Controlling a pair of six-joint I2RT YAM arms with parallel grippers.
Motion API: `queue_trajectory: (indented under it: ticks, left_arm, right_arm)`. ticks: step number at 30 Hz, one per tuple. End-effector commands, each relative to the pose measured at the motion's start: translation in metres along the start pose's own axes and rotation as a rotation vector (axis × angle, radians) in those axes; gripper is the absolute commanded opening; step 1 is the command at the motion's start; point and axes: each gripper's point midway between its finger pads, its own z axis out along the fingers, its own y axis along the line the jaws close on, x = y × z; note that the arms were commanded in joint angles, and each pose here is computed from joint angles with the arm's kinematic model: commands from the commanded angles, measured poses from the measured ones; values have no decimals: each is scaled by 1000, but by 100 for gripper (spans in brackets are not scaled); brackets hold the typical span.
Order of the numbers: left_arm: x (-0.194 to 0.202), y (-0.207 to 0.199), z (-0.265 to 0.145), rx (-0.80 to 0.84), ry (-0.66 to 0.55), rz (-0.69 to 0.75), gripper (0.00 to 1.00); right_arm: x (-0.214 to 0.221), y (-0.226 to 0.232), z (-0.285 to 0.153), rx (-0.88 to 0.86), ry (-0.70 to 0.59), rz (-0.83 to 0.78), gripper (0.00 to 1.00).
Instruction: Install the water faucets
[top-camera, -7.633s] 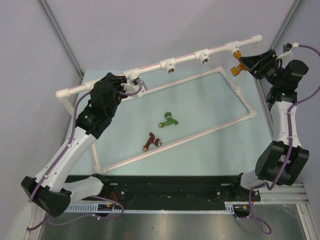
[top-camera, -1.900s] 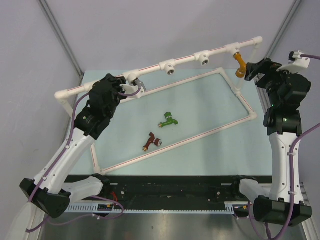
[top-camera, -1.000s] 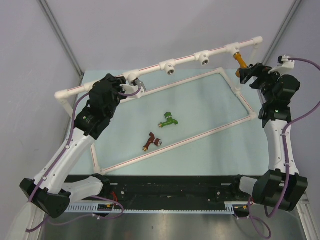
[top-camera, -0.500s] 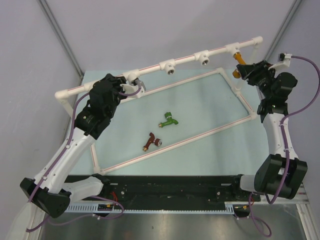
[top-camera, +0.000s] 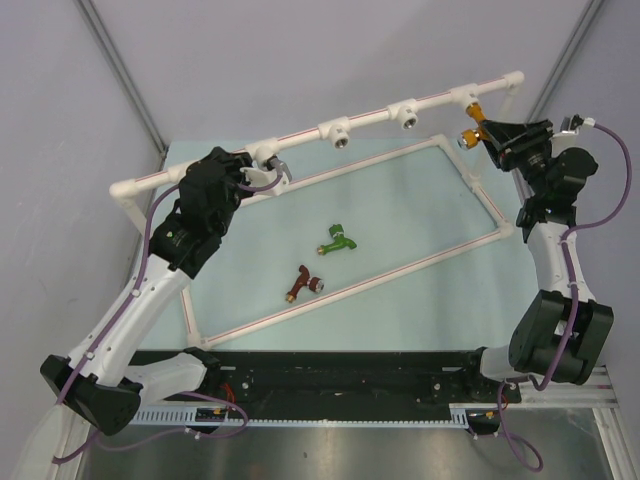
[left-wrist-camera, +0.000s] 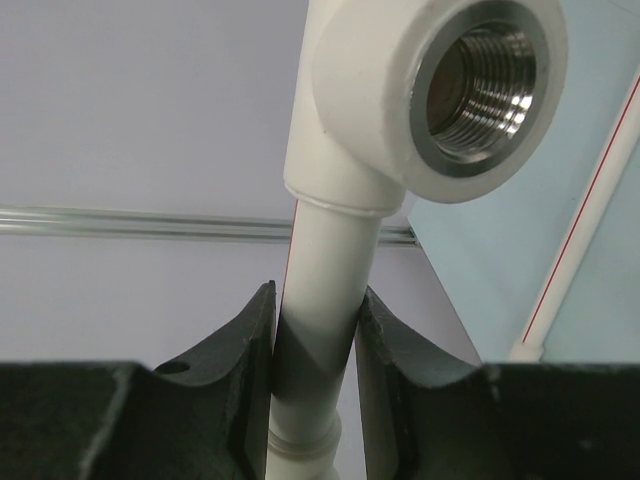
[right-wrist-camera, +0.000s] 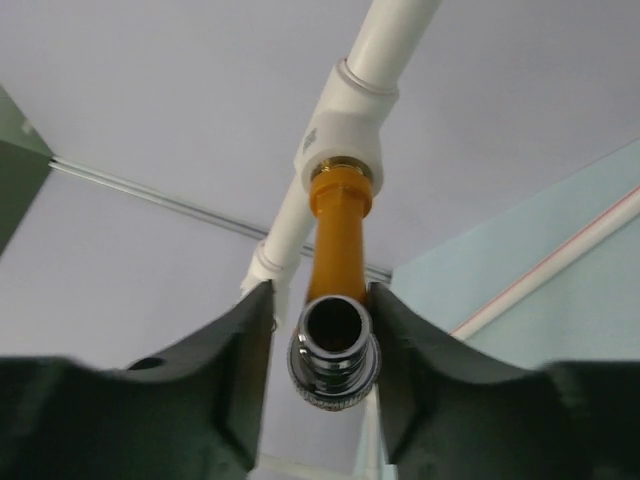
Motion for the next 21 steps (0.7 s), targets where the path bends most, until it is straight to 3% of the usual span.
queue_trajectory:
  ticks: [1,4,7,21]
  left_arm:
    - [-8,0,-1,9,-34,-90,0]
    - [-8,2,-2,5,-36,-92,0]
    - [-8,1,-1,8,-36,-92,0]
    - [-8,2,-4,8,-38,-96,0]
  right_arm:
    - [-7,84,-14,-251,-10,-56,58]
    - [-3,77,-16,-205,-4,-117,76]
    - [4,76,-21,-185,19,-159,87]
    - [24,49,-22,-57,64,-265,99]
